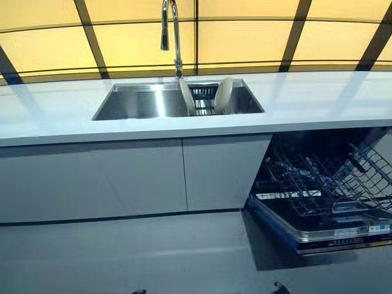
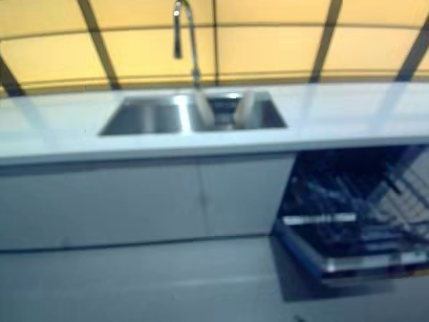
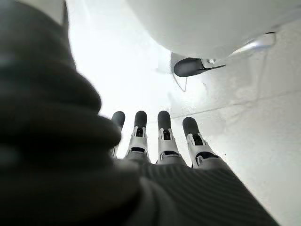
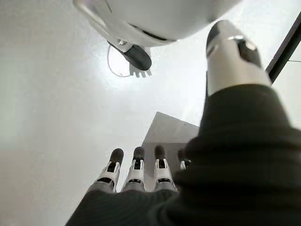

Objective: Take plates into dishwasher

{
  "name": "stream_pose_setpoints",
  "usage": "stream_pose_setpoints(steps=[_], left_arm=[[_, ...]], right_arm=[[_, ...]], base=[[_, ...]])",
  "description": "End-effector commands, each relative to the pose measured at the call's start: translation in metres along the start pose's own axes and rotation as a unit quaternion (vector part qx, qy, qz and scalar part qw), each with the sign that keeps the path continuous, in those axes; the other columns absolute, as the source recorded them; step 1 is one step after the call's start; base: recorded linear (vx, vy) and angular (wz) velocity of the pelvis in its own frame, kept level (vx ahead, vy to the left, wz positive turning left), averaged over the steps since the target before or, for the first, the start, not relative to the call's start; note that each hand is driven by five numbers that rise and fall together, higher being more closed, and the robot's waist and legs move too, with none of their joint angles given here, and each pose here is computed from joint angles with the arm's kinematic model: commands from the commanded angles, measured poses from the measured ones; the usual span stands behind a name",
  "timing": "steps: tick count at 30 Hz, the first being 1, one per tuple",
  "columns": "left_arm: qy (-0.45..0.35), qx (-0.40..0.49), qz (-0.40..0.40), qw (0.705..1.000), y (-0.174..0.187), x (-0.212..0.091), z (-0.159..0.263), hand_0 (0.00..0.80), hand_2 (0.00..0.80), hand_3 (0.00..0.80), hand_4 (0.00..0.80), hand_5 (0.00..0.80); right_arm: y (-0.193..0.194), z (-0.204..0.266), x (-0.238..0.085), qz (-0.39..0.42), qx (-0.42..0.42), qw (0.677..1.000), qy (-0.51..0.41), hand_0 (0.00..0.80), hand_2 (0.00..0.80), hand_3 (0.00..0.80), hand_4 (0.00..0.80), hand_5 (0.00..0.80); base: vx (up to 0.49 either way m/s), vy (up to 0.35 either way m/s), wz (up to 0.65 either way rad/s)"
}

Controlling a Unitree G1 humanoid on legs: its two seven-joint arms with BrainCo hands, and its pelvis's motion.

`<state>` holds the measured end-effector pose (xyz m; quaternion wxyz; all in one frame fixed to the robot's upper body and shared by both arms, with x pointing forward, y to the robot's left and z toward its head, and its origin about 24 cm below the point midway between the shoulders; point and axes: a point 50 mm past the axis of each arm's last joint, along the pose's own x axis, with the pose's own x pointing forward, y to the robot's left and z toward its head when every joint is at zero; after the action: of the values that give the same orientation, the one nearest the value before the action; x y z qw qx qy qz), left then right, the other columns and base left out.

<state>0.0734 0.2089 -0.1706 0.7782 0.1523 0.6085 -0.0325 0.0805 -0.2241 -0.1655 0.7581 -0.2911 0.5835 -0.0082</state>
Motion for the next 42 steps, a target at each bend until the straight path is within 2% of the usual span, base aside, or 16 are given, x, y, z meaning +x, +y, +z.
stream_pose_setpoints(steps=[1,4,6,12,17,20,28,34,39,42], left_arm=[[-0.044,0.011,-0.007,0.999,-0.007,0.002,0.029,0.000,0.000,0.000,0.000,0.000],[-0.039,-0.006,-0.031,0.999,-0.010,0.002,0.028,0.000,0.000,0.000,0.000,0.000],[-0.025,-0.003,-0.082,0.996,-0.017,0.001,0.024,0.000,0.000,0.000,0.000,0.000],[-0.038,-0.034,-0.102,0.993,-0.017,0.001,0.029,0.000,0.000,0.000,0.000,0.000],[-0.024,-0.051,-0.076,0.996,-0.009,0.002,0.026,0.000,0.000,0.000,0.000,0.000],[-0.019,-0.091,-0.051,0.994,-0.006,0.002,0.023,0.000,0.000,0.000,0.000,0.000],[-0.009,-0.108,-0.042,0.993,-0.010,0.002,0.020,0.000,0.000,0.000,0.000,0.000],[0.021,-0.180,0.003,0.983,0.001,0.003,0.015,0.000,0.000,0.000,0.000,0.000],[0.006,-0.199,-0.003,0.980,0.004,0.002,0.015,0.000,0.000,0.000,0.000,0.000],[0.028,-0.214,-0.006,0.976,-0.001,0.001,0.000,0.000,0.000,0.000,0.000,0.000]], right_arm=[[0.001,0.015,0.001,0.006,0.001,1.000,-0.002,0.000,0.000,0.000,0.000,0.000],[0.000,0.016,0.002,0.005,0.006,1.000,-0.001,0.000,0.000,0.000,0.000,0.000],[0.002,0.017,0.001,0.008,0.010,1.000,-0.002,0.000,0.000,0.000,0.000,0.000],[0.002,0.021,0.001,0.013,-0.001,1.000,-0.014,0.000,0.000,0.000,0.000,0.000],[0.000,0.021,0.002,0.007,-0.001,1.000,-0.012,0.000,0.000,0.000,0.000,0.000],[0.001,0.020,0.001,0.008,-0.004,1.000,-0.005,0.000,0.000,0.000,0.000,0.000],[0.005,0.027,0.001,0.013,0.003,1.000,-0.010,0.000,0.000,0.000,0.000,0.000],[-0.004,0.031,0.003,0.005,0.031,0.999,-0.005,0.000,0.000,0.000,0.000,0.000],[-0.011,0.020,0.004,0.000,0.013,1.000,0.015,0.000,0.000,0.000,0.000,0.000],[-0.014,0.017,0.005,-0.005,0.024,0.999,0.021,0.000,0.000,0.000,0.000,0.000]], base=[[0.000,0.000,0.00],[0.003,-0.014,0.00],[-0.005,-0.052,0.00],[-0.014,-0.027,0.00],[0.007,-0.023,0.00],[0.020,-0.039,0.00],[0.026,-0.052,0.00],[0.011,-0.072,0.05],[0.119,-0.029,0.18],[0.509,0.095,-0.17]])
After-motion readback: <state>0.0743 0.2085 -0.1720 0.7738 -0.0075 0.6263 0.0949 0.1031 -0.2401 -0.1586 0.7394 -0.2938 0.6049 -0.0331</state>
